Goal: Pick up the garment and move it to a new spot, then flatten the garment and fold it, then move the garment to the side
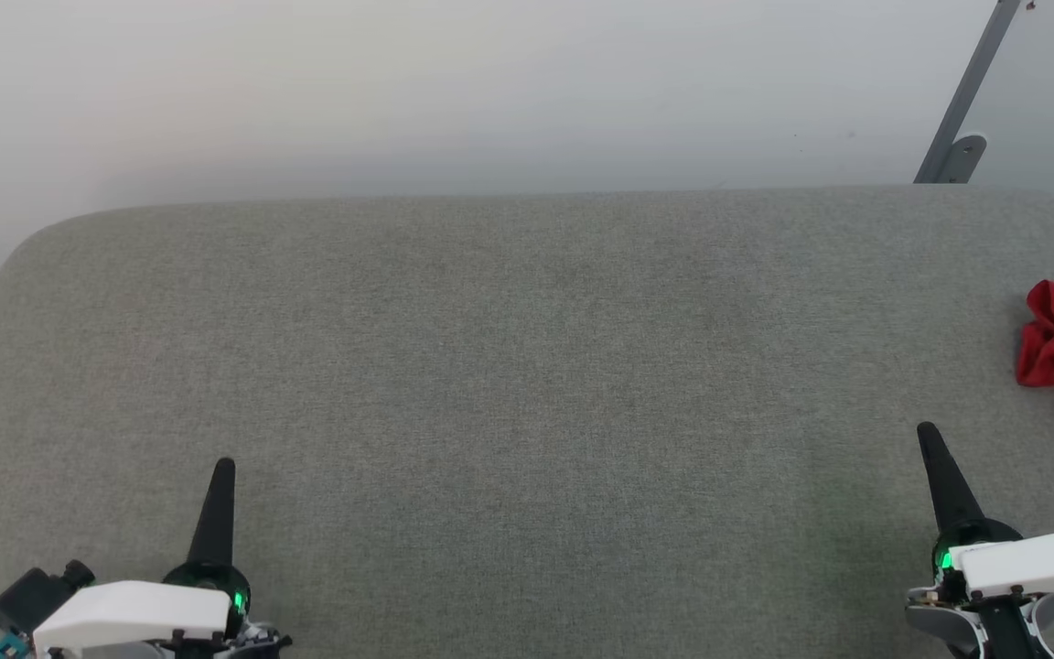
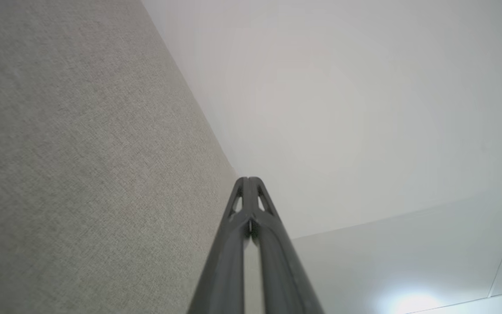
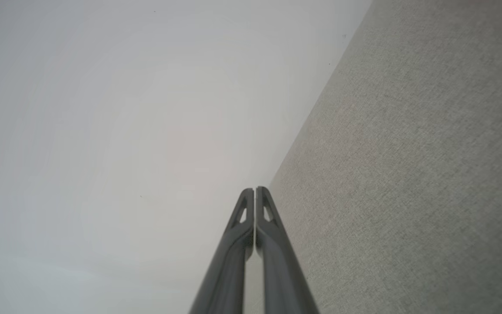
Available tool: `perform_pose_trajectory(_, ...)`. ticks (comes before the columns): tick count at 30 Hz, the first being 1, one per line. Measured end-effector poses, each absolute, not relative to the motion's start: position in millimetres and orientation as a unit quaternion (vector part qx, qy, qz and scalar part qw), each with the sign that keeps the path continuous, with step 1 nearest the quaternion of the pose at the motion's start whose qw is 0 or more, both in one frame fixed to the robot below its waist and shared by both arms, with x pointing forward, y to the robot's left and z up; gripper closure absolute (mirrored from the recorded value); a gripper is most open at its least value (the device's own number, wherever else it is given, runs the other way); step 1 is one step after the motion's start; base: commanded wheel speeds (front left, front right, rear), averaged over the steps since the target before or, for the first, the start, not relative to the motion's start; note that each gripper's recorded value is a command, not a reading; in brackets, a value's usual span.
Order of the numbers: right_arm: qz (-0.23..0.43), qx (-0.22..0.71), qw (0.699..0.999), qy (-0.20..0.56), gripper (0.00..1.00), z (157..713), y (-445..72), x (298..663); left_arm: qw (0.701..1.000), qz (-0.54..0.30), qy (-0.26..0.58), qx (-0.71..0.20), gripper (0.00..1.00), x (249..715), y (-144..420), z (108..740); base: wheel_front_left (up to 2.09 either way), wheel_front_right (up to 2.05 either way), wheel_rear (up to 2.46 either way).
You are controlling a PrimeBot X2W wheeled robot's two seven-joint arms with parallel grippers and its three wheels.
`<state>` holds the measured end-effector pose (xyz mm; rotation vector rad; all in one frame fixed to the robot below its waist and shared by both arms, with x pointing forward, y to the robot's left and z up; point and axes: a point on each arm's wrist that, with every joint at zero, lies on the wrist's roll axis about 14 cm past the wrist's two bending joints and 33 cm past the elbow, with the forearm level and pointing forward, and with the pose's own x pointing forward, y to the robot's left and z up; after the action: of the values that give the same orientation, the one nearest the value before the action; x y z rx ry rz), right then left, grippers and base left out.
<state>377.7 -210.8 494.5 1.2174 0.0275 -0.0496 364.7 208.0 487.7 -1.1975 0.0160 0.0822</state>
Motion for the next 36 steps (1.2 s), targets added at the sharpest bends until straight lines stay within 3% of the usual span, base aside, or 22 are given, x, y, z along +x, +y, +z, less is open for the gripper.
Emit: perform_pose_trajectory(36, -0.007, 0.679, 0.734, 0.005, 1.0, 502.8, -202.3, 386.2, 0.734, 0.014, 0.006, -0.678, 1.0, 382.4, 201.6, 499.3, 0.0, 0.0, 0.0)
